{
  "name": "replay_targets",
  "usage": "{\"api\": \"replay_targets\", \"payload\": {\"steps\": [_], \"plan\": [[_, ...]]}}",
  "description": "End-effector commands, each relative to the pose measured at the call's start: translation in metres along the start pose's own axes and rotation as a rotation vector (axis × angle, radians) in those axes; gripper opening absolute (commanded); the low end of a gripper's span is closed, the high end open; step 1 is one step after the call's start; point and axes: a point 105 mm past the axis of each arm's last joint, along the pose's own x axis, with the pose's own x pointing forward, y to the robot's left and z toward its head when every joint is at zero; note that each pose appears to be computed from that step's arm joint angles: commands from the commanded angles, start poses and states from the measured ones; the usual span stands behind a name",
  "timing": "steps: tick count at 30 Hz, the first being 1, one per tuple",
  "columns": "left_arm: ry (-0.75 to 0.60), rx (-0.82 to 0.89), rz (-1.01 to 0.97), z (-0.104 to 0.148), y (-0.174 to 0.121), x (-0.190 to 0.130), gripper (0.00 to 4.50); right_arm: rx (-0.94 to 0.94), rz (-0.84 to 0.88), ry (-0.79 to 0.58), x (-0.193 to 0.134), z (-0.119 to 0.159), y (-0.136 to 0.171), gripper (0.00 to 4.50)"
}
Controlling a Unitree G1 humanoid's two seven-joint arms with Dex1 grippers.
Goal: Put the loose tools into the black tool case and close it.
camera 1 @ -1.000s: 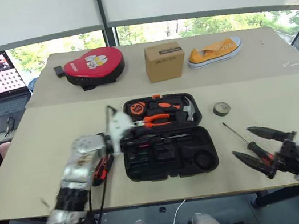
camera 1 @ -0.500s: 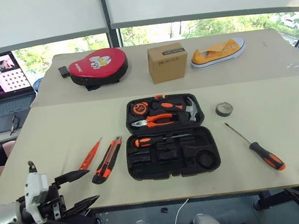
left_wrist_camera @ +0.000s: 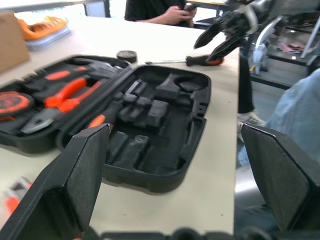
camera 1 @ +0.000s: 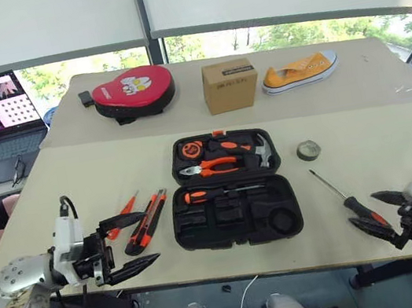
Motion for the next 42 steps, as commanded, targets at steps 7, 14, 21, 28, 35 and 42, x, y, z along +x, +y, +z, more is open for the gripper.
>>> {"api": "replay_targets", "payload": {"steps": [7,14,21,28,35,42], "plan": [[-0.038,0.058,-0.081,0.016,-0.012,0.022,4.50,0.032,-0.079,0.162,-0.015,-0.019,-0.016,1.71],[-0.086,0.039,-0.009,0.020,-0.005,0.019,4.50,-0.264,0.099,-0.258,-0.030,0.050,-0.001,1.04],[-0.089,0.027,0.122,0.022,0.003,0.005,4.50,-0.528,0.458,-0.328,-0.009,0.111,0.052,1.04],[-0.040,0.000,0.235,0.010,0.004,-0.015,4.50,-0.626,0.563,-0.114,0.059,0.126,0.079,1.04],[-0.043,0.006,0.271,0.012,0.001,-0.008,4.50,-0.701,0.590,-0.043,0.104,0.133,0.089,1.04],[-0.044,0.003,0.274,0.014,-0.003,-0.002,4.50,-0.735,0.613,-0.015,0.113,0.137,0.092,1.04]]}}
